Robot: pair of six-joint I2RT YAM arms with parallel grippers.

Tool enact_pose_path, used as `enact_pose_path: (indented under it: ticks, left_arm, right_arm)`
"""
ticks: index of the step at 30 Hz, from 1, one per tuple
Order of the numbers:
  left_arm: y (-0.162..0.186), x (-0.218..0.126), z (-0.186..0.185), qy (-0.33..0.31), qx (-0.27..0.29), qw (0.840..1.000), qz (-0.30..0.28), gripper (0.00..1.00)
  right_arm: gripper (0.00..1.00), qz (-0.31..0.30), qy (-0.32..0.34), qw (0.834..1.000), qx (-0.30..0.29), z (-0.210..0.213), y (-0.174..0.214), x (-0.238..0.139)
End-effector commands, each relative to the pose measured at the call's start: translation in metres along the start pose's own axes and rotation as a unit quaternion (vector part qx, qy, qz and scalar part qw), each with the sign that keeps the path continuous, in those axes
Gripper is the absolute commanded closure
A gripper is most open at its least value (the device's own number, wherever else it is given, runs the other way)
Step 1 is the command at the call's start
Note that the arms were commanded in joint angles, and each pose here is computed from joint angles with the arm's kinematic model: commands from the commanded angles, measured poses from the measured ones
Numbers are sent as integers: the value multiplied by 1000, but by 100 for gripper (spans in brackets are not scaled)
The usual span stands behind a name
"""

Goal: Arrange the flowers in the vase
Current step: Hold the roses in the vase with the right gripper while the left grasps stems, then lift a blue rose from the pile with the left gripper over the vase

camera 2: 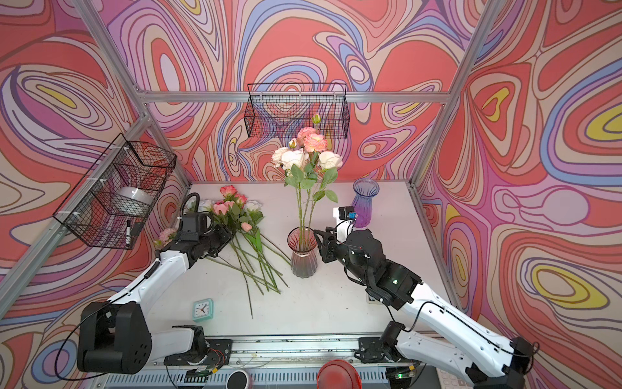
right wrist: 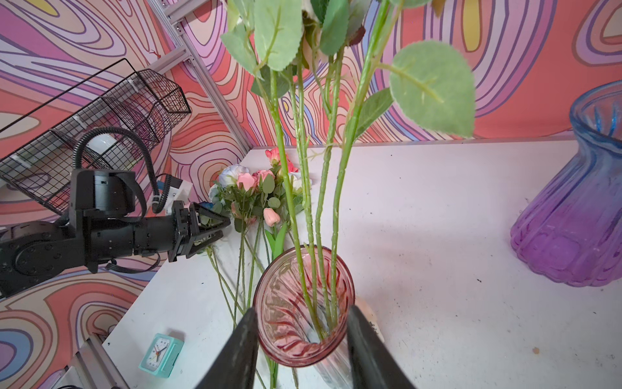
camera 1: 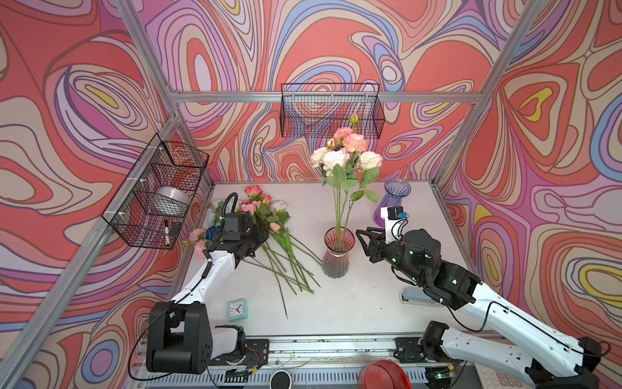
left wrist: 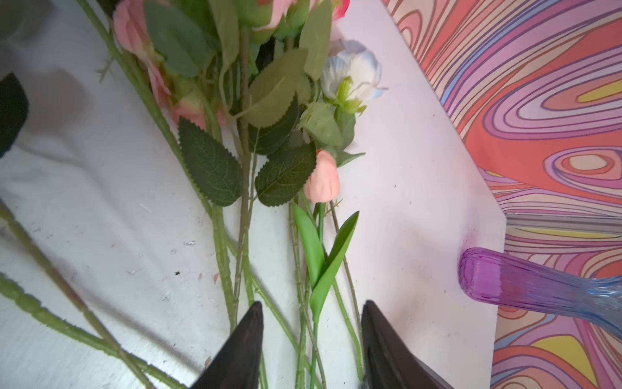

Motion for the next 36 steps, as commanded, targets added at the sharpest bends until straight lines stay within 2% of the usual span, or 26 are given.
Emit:
enact_pose_path:
  ticks: [1,4,8,15,19,24,29,34,36]
  left_arm:
    - [12,5,19,-51,-8,999,7,62]
    - [19,-5,37,-77,-35,996,-27,56]
    - [22,-20,43,-76,-50,994,-65,54]
    - [30,-13,68,-98,-91,990,-50,56]
    - [31,0,74,-98,-95,990,-38,57]
    - [32,15,84,-119,-101,987,-29,65]
    - [28,22,83,-112,-104,988,-35,72]
    - [24,21,79,-110,-98,988,-37,97]
    - [22,16,75,-103,-96,989,-42,100]
  right_arm:
    - [56,-11,1,1000,5,-1,-4,-4]
    - [57,-13,0,1000,7,-1,-4,-6]
    - [57,-11,1,1000,5,-3,-3,-7]
    - [57,-14,2,1000,5,-6,0,-11]
    - [57,-16,3,1000,5,-7,0,-15]
    - [57,-21,7,1000,5,-8,-3,-18]
    - [57,-22,9,1000,4,-9,-3,-20]
    - [57,-18,12,1000,2,-9,-1,-18]
    - [57,-19,13,1000,3,-10,-1,-18]
Point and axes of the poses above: each gripper's point midway between its finger pads, its own x axis out along the fingers, its own z axis along the line the jaws close on, y = z × x, the point moved 7 cm from there along -x, back along the fingers, and after that the axes turned 1 degree about x, right-handed, at the moved point
